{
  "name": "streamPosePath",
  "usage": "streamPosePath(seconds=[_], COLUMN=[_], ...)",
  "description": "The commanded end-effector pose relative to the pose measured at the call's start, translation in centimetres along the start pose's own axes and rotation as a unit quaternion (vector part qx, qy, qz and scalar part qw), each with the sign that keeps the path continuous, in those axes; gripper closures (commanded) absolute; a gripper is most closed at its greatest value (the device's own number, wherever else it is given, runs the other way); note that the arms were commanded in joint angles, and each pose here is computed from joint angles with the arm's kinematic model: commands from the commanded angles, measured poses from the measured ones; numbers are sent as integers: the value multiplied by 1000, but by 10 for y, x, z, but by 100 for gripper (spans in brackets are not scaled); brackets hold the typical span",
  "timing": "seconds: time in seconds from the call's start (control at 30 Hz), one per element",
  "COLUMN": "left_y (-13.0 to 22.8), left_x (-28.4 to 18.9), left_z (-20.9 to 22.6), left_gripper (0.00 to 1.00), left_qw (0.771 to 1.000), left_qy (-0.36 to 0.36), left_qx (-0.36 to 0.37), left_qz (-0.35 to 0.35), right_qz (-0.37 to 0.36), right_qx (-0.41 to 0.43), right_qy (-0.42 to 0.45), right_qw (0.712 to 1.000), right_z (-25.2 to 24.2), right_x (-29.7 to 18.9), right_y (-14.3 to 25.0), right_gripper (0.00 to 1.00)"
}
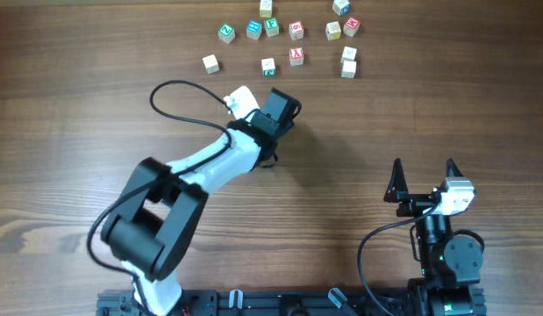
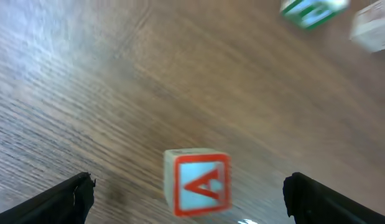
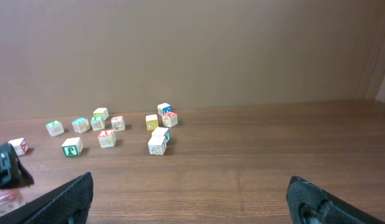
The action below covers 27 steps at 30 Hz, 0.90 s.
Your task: Form a circle
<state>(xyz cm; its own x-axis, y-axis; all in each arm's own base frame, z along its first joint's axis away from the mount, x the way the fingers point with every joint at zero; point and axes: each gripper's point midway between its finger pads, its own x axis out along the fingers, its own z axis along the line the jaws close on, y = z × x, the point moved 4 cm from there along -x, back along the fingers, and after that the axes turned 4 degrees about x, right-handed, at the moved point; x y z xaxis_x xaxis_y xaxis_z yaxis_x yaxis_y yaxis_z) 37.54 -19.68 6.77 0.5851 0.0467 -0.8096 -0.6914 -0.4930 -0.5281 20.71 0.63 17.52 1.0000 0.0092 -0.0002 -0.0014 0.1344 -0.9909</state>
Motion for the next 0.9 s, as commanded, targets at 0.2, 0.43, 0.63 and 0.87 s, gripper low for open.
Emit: streamPosePath(seconds=[0.2,0.43,0.63,0.87], left_y=[-129,-192,-178,-152], left_x=[-16,10,36,96], left_z=[4,59,53,38], left_gripper=[0,1,1,0], left_qw=[995,988,988,988], left_qy=[66,137,128,74], left_qx=[-1,-37,57,128], left_qz=[-80,-55,-56,-34], right_qz=[-4,-4,-4,-4], right_qx=[-6,-6,-6,-6], right_qy=[-6,-6,-6,-6], right_qw=[1000,1000,1000,1000], right_z=[1,1,1,1], right_x=[0,0,0,0], right_y=[-2,-2,-2,-2], right_gripper=[0,0,0,0])
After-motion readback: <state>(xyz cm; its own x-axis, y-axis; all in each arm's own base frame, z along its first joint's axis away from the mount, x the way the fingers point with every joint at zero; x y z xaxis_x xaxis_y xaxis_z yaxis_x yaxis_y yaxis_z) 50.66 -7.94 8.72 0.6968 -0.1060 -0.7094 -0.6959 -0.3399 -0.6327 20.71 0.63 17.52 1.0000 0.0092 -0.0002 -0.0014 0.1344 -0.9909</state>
